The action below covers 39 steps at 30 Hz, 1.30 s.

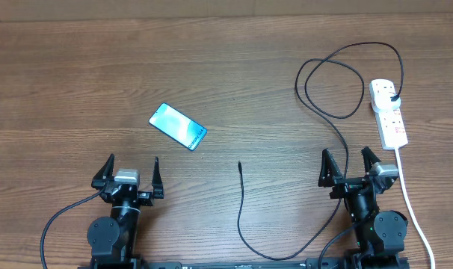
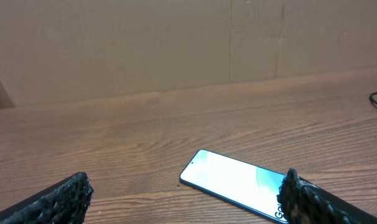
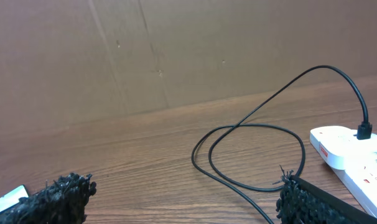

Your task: Plug charger to phone and switch on socket

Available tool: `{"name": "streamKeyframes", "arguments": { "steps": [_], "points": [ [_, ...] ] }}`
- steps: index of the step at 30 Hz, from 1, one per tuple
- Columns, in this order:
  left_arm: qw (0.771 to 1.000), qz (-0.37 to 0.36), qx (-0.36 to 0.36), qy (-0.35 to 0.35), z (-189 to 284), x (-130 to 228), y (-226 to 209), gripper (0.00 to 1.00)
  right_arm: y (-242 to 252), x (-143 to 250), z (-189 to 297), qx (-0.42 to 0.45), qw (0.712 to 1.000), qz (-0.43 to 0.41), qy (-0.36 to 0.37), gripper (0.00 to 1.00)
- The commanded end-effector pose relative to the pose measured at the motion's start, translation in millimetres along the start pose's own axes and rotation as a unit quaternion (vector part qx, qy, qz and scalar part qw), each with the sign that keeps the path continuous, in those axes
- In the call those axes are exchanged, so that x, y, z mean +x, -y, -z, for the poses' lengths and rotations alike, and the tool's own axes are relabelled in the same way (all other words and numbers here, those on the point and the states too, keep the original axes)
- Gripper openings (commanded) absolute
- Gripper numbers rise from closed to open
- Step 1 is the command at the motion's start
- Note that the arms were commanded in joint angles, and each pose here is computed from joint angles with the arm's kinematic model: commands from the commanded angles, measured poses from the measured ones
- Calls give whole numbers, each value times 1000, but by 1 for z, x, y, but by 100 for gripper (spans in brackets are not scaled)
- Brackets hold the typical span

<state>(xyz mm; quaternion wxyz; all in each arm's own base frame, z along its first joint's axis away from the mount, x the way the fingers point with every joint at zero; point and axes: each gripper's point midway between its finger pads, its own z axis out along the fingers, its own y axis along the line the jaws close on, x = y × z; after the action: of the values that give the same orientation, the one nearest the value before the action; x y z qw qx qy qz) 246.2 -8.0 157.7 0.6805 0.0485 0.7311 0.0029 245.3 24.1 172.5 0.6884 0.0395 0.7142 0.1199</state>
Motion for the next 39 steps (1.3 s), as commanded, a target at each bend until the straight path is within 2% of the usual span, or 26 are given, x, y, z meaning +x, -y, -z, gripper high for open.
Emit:
{"name": "streamKeyframes", "arguments": {
  "steps": [1, 39],
  "points": [
    [1000, 7, -6, 1, 0, 1, -3, 100, 1, 2, 0, 1, 1000, 3, 1, 100],
    [1000, 7, -6, 1, 0, 1, -3, 100, 1, 2, 0, 1, 1000, 2, 1, 100]
  ]
}}
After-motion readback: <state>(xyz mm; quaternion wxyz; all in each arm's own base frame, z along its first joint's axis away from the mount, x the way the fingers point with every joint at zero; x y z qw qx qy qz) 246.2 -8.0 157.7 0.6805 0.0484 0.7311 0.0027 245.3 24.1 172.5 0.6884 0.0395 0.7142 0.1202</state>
